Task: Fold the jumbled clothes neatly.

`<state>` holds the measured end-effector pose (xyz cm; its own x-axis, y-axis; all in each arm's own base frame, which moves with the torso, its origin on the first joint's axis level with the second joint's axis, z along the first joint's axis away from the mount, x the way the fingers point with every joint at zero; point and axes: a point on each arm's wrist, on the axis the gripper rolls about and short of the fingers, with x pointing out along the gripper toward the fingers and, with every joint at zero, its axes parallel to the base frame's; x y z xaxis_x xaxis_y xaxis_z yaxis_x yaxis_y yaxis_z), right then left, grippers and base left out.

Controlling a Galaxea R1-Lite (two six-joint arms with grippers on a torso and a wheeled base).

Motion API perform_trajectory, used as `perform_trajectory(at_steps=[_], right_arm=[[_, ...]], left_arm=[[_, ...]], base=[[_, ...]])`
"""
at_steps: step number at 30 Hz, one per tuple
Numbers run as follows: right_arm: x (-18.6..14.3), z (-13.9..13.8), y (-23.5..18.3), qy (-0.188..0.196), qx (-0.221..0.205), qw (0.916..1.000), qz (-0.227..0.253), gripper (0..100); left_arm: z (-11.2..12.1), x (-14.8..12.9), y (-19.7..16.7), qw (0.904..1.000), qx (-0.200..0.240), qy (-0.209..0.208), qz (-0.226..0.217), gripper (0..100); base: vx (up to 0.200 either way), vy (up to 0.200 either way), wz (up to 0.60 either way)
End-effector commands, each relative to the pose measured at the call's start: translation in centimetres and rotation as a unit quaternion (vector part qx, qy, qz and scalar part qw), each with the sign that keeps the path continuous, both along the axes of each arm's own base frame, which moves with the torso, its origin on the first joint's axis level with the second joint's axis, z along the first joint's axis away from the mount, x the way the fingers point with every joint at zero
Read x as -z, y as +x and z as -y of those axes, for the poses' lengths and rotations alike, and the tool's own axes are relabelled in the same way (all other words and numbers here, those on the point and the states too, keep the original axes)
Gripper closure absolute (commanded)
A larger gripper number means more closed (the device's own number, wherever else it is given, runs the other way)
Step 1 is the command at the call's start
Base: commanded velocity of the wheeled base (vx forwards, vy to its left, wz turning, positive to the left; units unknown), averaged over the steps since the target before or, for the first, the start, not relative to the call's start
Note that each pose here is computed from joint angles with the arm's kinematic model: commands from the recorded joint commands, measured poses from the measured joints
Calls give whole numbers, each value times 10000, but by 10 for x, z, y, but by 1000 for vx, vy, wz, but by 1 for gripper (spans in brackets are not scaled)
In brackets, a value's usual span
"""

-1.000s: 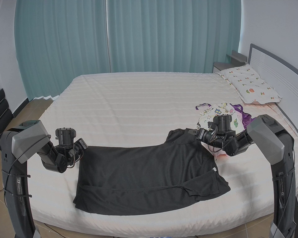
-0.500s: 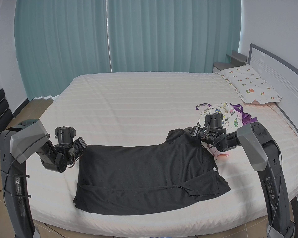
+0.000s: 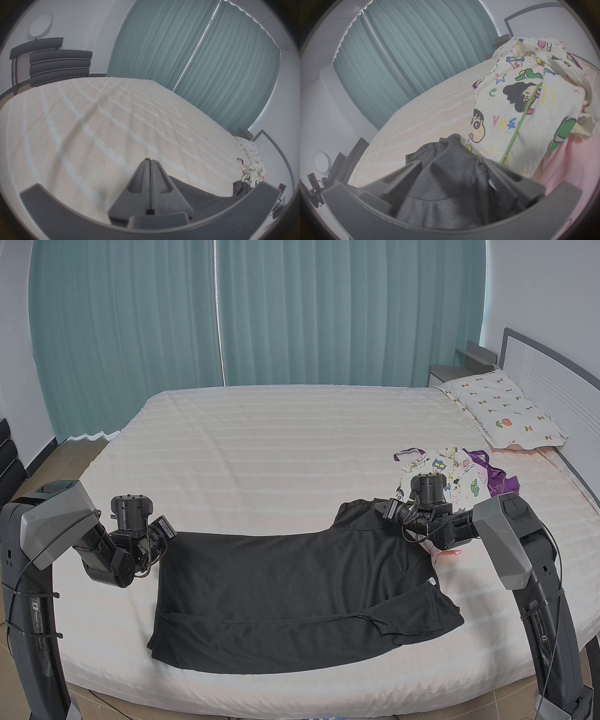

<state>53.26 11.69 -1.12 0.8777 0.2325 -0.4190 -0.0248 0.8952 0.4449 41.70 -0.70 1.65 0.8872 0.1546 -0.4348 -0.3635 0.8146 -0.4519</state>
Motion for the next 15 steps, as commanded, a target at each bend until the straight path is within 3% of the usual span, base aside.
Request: perform_trajectory(at_steps=[1,6,15], right_arm=[[-12,3,-1,48,49,10000,52,100],[-29,8,-8,325,186,9993,91,100],[-30,19,-12,356,340,9980,395,100]], left_arm=[[-1,-1,1,10000,-12,-1,26,100],[-7,-4,3,9999,-78,4,109,100],[-18,-10,10,9994,-226,1,279,100]], base=[[0,0,0],[0,0,0],[0,0,0]])
